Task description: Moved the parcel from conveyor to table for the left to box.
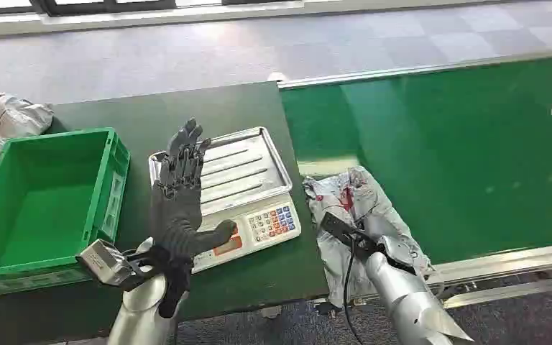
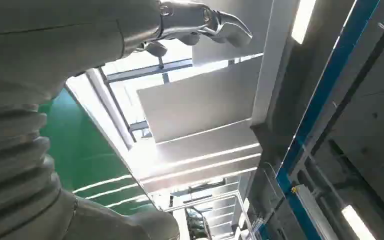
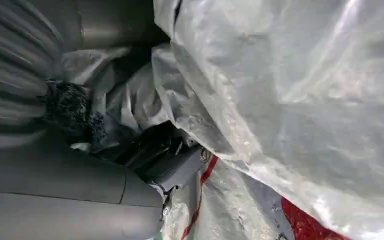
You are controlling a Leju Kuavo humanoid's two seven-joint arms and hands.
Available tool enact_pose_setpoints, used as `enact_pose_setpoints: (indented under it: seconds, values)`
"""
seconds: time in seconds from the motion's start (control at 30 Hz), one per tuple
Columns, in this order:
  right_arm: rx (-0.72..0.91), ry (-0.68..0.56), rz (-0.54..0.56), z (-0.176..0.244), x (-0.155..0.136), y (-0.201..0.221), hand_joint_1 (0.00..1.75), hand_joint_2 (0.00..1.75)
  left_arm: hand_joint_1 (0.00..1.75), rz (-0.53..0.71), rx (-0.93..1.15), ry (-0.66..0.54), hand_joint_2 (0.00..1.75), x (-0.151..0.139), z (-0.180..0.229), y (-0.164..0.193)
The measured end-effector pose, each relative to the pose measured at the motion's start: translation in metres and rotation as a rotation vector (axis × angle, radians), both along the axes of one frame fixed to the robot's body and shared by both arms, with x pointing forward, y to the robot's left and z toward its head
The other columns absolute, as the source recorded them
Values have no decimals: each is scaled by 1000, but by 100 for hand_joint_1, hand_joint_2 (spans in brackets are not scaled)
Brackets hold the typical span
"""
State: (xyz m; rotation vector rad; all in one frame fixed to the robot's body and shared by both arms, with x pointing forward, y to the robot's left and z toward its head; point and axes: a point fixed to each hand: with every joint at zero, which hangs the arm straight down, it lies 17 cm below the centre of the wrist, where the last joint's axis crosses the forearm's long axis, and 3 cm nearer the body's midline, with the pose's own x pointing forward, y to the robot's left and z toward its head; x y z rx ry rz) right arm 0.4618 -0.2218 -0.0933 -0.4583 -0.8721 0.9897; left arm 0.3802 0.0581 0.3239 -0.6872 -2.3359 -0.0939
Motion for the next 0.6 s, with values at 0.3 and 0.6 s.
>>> enact_pose_setpoints:
  seconds: [0.3,0.6]
  values:
    - [2,4,6,-2,-2,2,175,175,0,7,0,5,175,2,-2,2]
    - [311,-367,132,68,25,55,175,175,0,24,-3,-7,175,1,-2,7]
